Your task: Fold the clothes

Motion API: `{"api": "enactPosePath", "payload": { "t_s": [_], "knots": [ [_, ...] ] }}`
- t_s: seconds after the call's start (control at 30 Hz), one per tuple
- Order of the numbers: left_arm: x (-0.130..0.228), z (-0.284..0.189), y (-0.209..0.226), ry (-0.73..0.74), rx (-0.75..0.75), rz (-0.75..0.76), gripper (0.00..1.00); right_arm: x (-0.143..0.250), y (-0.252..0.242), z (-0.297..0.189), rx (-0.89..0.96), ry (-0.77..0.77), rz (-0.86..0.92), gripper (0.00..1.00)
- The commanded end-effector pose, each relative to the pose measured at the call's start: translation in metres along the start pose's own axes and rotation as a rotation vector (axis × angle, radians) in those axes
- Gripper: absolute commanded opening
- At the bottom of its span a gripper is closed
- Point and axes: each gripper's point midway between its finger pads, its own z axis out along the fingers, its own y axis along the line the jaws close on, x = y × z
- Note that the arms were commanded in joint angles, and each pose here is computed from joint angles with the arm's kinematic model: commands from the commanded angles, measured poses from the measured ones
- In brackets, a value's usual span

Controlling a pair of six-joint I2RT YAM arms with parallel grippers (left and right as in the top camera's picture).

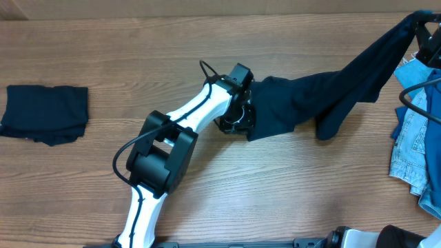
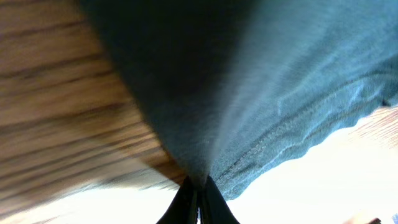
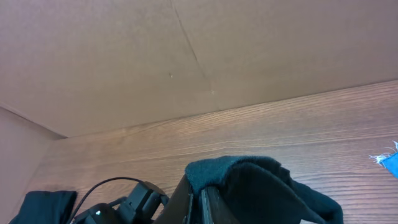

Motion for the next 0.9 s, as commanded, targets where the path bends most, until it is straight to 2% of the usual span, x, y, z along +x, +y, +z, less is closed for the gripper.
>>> {"api": "enactPosePath", "payload": {
  "t_s": [0.0,0.23,0.3,0.6,0.67,0.7,0.77,0.8,0.87],
  "knots": [
    [-0.005,-0.014,0.027,0.005,-0.045,-0.041,0.04,-0.006,0.002,-0.005,0.003,-0.024,-0.024,0.04],
    [-0.044,-0.144,0.046,-0.284,0.001,-0.110,0.04,-0.006,0.002,-0.005,0.003,-0.024,-0.024,0.04],
    [-0.042,-0.150,0.055,-0.287,-0.021,-0.130,0.04,-0.006,0.002,-0.005,0.003,-0.024,-0.024,0.04],
    [-0.031,-0.125,0.072,-0.229,-0.173,-0.123,0.06,-0.006,0.002,-0.005,0.003,-0.024,-0.024,0.04],
    [-0.029,-0.119,0.074,-0.213,-0.182,-0.126,0.13,-0.006,0.002,-0.005,0.003,-0.024,-0.024,0.04],
    [-0.029,-0.115,0.075,-0.204,-0.183,-0.128,0.24,-0.006,0.002,-0.005,0.003,-0.024,-0.024,0.04],
    [-0.029,-0.105,0.074,-0.184,-0.178,-0.127,0.36,-0.006,0.002,-0.005,0.003,-0.024,-0.024,0.04],
    [-0.029,-0.098,0.072,-0.166,-0.163,-0.126,0.45,-0.006,0.002,-0.005,0.003,-0.024,-0.024,0.04],
    [-0.026,-0.082,0.070,-0.120,-0.130,-0.130,0.50,-0.006,0.002,-0.005,0.003,-0.024,-0.024,0.04]
  ]
}}
